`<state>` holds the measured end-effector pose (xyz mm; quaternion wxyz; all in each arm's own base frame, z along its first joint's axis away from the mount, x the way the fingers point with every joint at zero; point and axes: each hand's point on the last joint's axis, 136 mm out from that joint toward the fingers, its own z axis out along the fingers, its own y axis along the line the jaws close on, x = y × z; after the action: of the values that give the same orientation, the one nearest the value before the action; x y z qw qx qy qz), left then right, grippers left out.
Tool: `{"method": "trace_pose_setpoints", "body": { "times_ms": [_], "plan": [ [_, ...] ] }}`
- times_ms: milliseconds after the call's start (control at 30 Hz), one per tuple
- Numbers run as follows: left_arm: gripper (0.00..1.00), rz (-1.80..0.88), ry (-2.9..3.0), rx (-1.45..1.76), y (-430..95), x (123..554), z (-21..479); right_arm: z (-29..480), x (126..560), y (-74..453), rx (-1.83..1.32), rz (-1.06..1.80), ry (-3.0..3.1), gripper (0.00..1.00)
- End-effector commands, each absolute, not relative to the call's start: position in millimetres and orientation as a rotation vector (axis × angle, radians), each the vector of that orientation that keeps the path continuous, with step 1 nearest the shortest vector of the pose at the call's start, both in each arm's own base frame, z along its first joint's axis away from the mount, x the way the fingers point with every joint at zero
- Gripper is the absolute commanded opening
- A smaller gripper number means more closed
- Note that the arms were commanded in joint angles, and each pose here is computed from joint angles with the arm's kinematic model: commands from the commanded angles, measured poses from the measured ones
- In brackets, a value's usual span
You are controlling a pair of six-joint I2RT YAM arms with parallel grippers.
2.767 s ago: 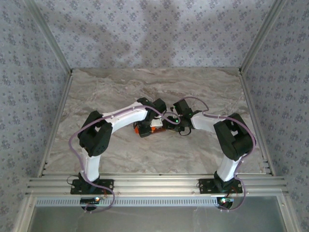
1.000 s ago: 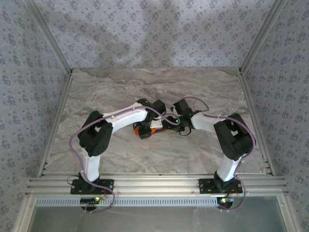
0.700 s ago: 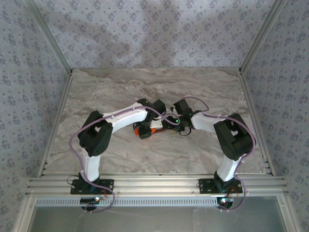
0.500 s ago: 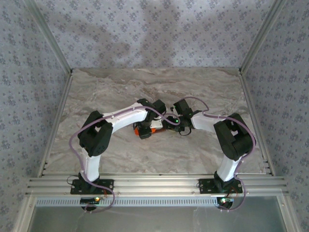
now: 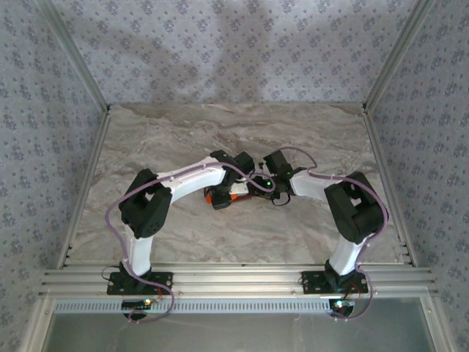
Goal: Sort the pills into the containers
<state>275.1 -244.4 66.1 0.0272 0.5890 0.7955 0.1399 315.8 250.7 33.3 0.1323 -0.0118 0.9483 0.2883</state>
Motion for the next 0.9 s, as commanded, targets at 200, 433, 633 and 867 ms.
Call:
{"method": "trace_pose_setpoints", "body": {
  "times_ms": [200,433,633,867],
  "plan": [
    [0.0,0.471,2.409,1.859,-249,279,71,18,307,245,0.014,0.826,2.817,0.44],
    [0.0,0.487,2.416,1.895,-249,276,62,16,305,245,0.018,0.825,2.822,0.44],
    [0.0,0.49,2.421,1.9,-248,274,60,16,306,244,0.018,0.82,2.824,0.44],
    [0.0,0.471,2.404,1.883,-251,276,71,16,307,245,0.017,0.821,2.825,0.44]
  ]
}}
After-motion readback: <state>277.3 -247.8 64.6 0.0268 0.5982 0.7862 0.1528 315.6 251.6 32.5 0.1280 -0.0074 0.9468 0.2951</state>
